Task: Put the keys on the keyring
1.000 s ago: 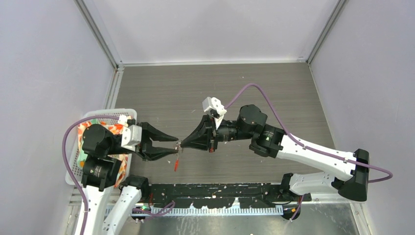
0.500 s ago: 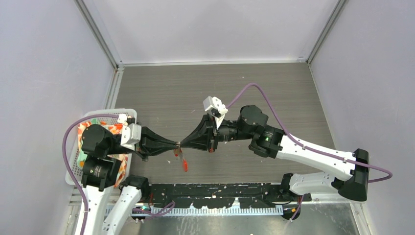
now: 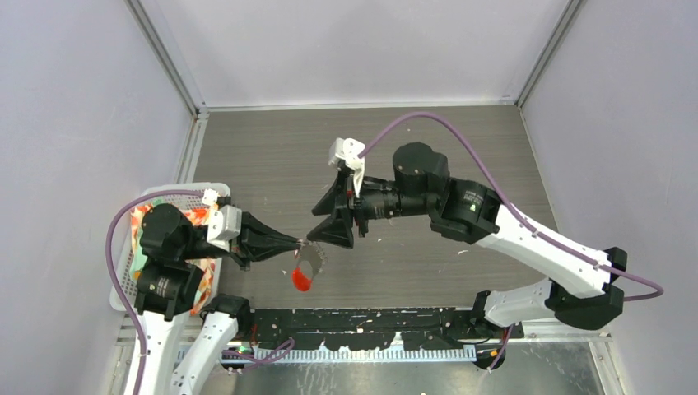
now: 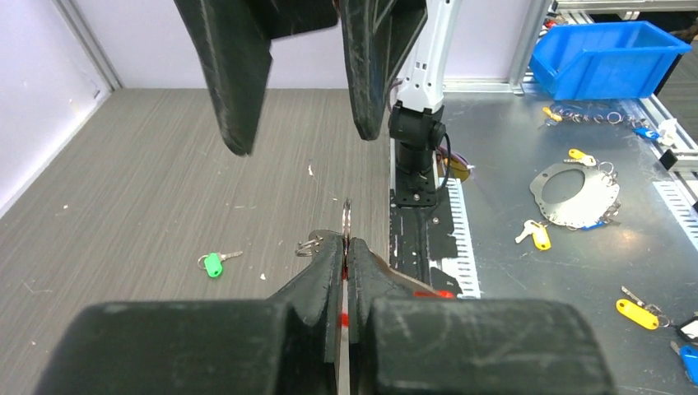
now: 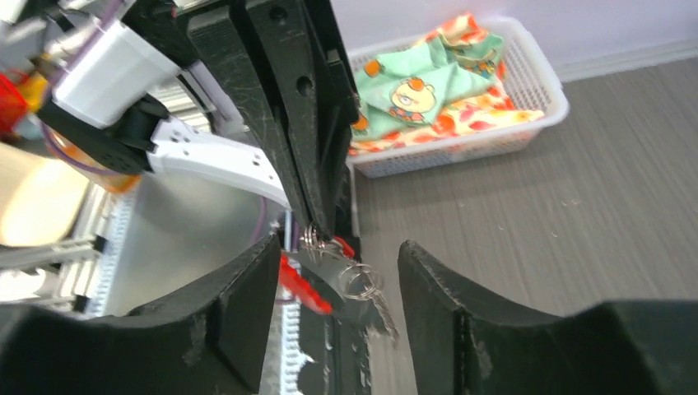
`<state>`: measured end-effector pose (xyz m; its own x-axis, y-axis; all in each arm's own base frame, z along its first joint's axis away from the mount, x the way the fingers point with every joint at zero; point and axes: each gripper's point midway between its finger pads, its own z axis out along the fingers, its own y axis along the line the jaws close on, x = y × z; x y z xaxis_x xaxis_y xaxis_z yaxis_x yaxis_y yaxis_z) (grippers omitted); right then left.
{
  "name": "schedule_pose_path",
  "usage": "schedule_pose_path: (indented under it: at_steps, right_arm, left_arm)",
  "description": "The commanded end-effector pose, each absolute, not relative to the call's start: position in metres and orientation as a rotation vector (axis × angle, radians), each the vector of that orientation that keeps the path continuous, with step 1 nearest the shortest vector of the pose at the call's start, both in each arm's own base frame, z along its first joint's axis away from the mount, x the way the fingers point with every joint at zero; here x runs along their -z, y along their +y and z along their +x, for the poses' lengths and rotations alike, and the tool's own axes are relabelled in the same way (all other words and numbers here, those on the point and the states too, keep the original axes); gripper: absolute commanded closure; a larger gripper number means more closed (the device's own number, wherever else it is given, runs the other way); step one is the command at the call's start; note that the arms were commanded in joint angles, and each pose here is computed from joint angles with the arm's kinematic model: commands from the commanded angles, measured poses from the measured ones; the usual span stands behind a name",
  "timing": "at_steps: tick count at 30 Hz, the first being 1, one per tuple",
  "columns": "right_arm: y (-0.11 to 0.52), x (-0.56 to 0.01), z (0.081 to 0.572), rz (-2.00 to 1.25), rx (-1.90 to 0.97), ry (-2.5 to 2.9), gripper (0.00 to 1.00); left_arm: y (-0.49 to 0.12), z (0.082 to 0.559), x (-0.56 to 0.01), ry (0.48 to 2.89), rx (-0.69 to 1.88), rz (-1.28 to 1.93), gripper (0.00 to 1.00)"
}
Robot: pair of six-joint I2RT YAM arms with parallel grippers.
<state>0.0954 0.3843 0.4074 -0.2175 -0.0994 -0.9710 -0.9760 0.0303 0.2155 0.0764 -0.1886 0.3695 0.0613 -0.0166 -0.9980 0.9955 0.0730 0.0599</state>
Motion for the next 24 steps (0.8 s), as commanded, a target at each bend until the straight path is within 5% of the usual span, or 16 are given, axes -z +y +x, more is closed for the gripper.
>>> schedule_pose_path:
  at_steps: [1,24]
  right_arm:
    - [0.365,-0.377,0.109,-1.333,-1.053,1.65,0.38]
    - [0.391,-0.375,0.096,-1.671,-1.021,1.589,0.62]
  left_arm:
    - [-0.187,0.083,-0.374,1.225,1.096,1.151,1.0]
    - [-0.189,0.093,-0.356,1.366,1.177,1.174,0.99]
